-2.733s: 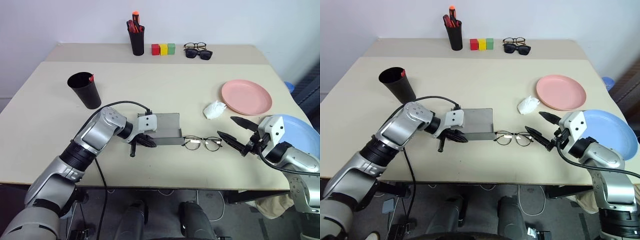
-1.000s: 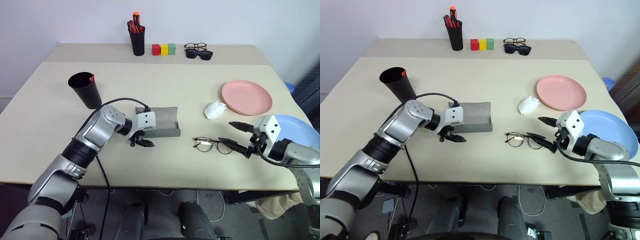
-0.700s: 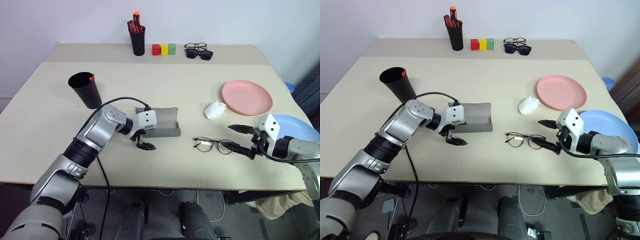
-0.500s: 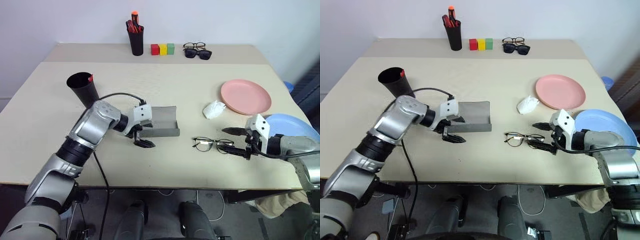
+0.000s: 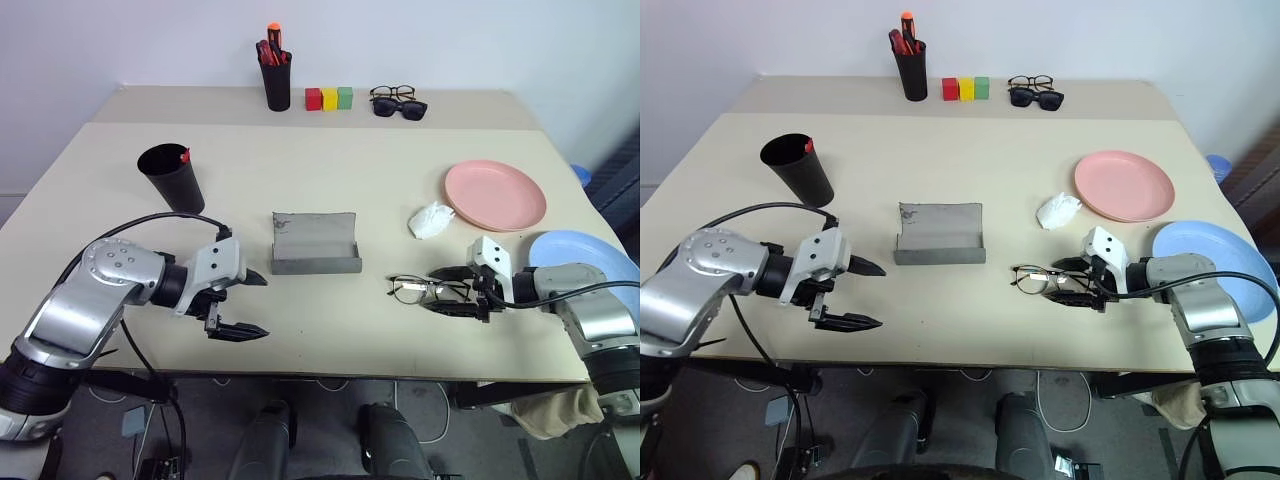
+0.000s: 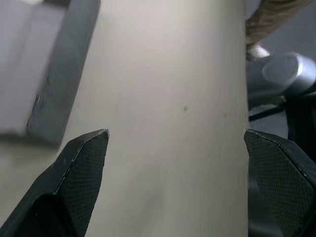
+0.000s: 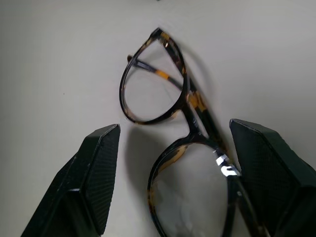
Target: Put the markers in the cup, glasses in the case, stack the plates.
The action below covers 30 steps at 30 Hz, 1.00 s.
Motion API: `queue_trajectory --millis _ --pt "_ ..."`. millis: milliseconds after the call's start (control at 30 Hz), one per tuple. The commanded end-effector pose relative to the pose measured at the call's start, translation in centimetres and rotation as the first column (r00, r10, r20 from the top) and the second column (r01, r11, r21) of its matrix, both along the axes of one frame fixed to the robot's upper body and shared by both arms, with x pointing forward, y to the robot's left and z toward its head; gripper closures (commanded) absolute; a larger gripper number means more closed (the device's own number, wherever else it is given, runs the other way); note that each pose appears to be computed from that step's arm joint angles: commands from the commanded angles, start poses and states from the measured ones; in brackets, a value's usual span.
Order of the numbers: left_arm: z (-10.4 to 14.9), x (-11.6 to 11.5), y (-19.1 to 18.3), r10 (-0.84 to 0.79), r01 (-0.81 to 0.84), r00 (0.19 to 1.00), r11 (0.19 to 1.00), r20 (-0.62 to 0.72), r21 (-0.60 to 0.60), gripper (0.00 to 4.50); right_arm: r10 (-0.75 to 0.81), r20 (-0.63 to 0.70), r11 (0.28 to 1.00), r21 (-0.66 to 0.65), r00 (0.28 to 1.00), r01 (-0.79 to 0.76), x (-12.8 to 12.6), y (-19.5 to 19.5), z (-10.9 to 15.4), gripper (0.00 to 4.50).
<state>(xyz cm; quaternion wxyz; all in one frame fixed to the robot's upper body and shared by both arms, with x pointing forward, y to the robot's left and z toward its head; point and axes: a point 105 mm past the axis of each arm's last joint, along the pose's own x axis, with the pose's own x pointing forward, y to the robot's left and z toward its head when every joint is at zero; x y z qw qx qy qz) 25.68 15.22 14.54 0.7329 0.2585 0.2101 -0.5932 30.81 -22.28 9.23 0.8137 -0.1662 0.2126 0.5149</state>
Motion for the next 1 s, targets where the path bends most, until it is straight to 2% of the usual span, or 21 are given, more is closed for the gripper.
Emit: queue_trajectory --millis 33,167,233,367,533,633,733,867,1000 --pt "1.6 0.2 0.3 0.044 -0.043 0.997 0.999 0.068 -0.022 0.00 0.005 0.022 1.000 -0.009 1.000 -0.005 0.6 -0.3 0.4 1.73" --pt "1.6 0.1 0.5 0.072 -0.070 0.995 0.997 0.070 -0.029 0.00 0.004 0.021 1.000 -0.011 1.000 -0.003 0.9 -0.5 0.3 3.70" --pt "1.4 0.1 0.6 0.088 -0.086 0.994 0.996 0.069 -0.029 0.00 0.004 0.022 1.000 -0.011 1.000 -0.004 1.0 -0.6 0.5 4.49" --pt "1.1 0.1 0.6 0.109 -0.107 0.992 0.994 0.069 -0.037 0.00 -0.002 0.035 1.000 -0.009 0.999 0.003 1.1 -0.7 0.9 4.49" --pt "0.9 0.1 0.6 0.142 -0.138 0.988 0.988 0.061 -0.064 0.00 -0.002 0.064 0.997 0.075 0.998 -0.003 1.1 0.0 3.5 4.49" --pt "0.4 0.2 1.4 0.197 -0.192 0.979 0.977 0.053 -0.090 0.00 0.059 0.150 0.982 0.171 0.987 -0.085 1.3 2.5 7.4 4.49" --pt "0.3 0.4 2.1 0.263 -0.247 0.960 0.957 0.093 -0.154 0.00 0.125 0.214 0.964 0.205 0.969 -0.170 1.6 5.4 9.1 4.49" --pt "-1.1 -0.6 3.4 0.298 -0.290 0.953 0.949 0.057 -0.120 0.00 0.202 0.293 0.933 0.233 0.934 -0.275 2.5 9.8 10.0 4.49" --pt "-1.0 -0.8 3.7 0.326 -0.315 0.942 0.940 0.077 -0.134 0.00 0.210 0.356 0.925 0.230 0.910 -0.303 4.6 13.0 9.5 4.49"
